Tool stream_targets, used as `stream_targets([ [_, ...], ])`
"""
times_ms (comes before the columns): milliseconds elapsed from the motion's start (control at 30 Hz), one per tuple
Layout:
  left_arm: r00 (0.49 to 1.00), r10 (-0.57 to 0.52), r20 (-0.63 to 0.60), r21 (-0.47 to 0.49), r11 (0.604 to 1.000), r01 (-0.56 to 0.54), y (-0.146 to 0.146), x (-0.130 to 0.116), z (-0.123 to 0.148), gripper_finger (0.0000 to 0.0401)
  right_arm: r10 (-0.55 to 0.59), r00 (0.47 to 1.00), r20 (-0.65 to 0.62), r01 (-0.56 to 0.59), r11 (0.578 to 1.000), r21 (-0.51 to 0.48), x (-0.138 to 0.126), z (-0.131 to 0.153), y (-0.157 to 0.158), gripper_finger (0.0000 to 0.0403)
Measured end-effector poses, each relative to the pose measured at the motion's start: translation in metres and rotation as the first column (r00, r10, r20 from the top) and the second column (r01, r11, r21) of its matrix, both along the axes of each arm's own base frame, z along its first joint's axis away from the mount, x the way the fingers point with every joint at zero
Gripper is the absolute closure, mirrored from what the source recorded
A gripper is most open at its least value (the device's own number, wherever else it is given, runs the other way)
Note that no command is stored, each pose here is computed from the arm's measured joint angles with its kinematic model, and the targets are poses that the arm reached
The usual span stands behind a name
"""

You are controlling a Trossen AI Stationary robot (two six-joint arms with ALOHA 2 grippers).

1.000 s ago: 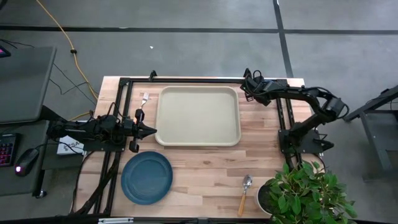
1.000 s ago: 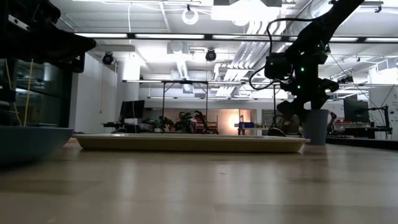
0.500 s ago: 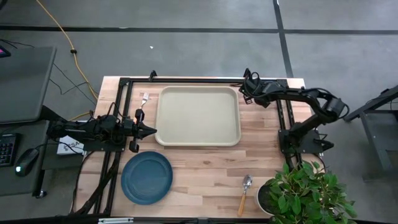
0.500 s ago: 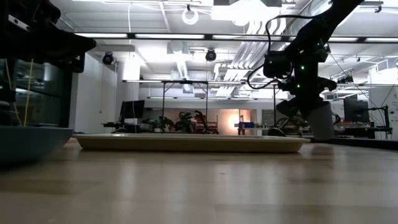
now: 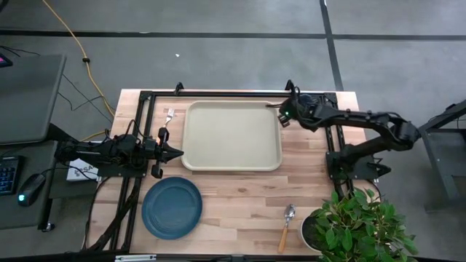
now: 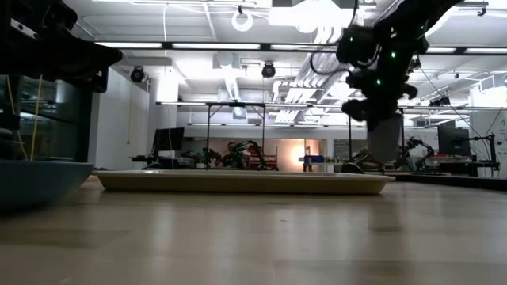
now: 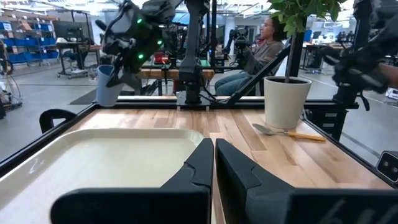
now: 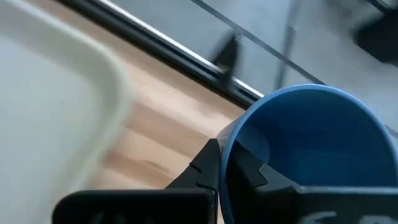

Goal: Pick and place plate/cup/fork/spoon on tray
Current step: Put the blue cup on the top right of the white tray

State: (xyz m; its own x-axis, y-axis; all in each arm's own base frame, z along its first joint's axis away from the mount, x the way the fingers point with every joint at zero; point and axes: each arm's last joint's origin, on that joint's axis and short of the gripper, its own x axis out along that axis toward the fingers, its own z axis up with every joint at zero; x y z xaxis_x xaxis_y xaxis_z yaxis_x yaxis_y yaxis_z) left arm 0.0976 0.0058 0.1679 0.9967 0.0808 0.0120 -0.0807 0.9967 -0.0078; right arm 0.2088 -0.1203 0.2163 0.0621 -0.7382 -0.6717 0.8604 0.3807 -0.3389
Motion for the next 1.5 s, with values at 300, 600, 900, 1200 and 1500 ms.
stream_targets([
  [300, 1.000, 0.000, 0.000, 0.000, 1.000, 0.000, 0.000, 0.000, 0.000, 0.0400, 0.352, 0.930, 0.109, -0.356, 0.934, 0.020, 0.054, 0.041, 0.034, 0.0402],
  [600, 1.000, 0.000, 0.000, 0.000, 1.000, 0.000, 0.000, 0.000, 0.000, 0.0401, 0.523, 0.847, -0.099, -0.489, 0.837, 0.244, 0.108, 0.039, 0.022, 0.0402],
  [900, 1.000, 0.000, 0.000, 0.000, 1.000, 0.000, 0.000, 0.000, 0.000, 0.0400, 0.542, 0.835, -0.094, -0.475, 0.797, 0.373, 0.127, 0.000, -0.011, 0.0403],
  [1200, 1.000, 0.000, 0.000, 0.000, 1.000, 0.000, 0.000, 0.000, 0.000, 0.0400, 0.508, 0.861, 0.009, -0.476, 0.800, 0.364, 0.128, -0.001, -0.026, 0.0403],
  [1500, 1.000, 0.000, 0.000, 0.000, 1.000, 0.000, 0.000, 0.000, 0.000, 0.0401, 0.365, 0.924, 0.114, -0.378, 0.824, 0.421, 0.122, -0.002, -0.041, 0.0403],
])
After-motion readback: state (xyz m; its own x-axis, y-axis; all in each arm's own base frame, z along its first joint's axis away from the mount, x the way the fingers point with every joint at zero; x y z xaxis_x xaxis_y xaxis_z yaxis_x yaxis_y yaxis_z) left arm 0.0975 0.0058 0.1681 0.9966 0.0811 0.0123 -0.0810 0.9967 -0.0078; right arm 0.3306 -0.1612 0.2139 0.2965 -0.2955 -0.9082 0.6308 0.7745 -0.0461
